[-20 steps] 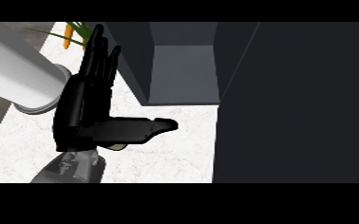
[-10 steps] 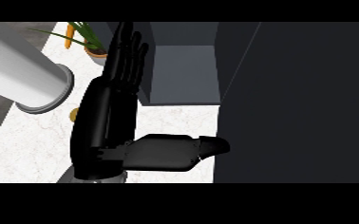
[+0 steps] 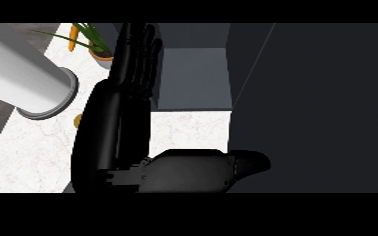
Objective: Pick up the wine, place it into the cabinet and close the cabinet
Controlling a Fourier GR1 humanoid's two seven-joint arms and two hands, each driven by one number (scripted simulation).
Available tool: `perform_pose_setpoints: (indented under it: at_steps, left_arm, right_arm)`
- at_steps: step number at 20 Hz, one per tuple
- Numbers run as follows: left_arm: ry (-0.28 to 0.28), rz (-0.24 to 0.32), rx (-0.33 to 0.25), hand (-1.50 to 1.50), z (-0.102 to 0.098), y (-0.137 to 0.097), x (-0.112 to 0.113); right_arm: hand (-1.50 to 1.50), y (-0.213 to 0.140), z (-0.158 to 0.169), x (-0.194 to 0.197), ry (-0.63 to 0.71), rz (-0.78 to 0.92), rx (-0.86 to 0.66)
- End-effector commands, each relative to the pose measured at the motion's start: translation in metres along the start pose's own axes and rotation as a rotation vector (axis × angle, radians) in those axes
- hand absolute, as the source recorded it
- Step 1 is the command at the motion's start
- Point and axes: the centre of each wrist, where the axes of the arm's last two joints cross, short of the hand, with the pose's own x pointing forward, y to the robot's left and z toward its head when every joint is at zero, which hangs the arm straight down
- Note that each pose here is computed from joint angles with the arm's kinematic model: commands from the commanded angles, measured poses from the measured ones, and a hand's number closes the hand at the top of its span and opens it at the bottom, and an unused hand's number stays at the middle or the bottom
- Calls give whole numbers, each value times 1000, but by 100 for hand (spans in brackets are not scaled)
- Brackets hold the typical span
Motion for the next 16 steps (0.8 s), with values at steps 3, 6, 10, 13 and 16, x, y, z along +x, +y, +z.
perform_pose_setpoints:
  at_steps: [3,6,10,13,16]
  left_arm:
    - [4,16,36,-150,12,-12,10]
    - [0,-19,65,-150,20,-8,10]
    - [9,-21,99,-150,22,5,11]
    - [20,-22,127,-150,17,6,13]
    - [8,-40,156,-150,10,23,27]
  right_arm:
    - [-150,9,23,46,-69,-4,2]
    - [-150,7,23,45,-71,-12,-11]
    - [-150,8,27,49,-62,4,-2]
    - [-150,11,29,51,-57,-3,4]
    - [-150,8,26,50,-63,16,12]
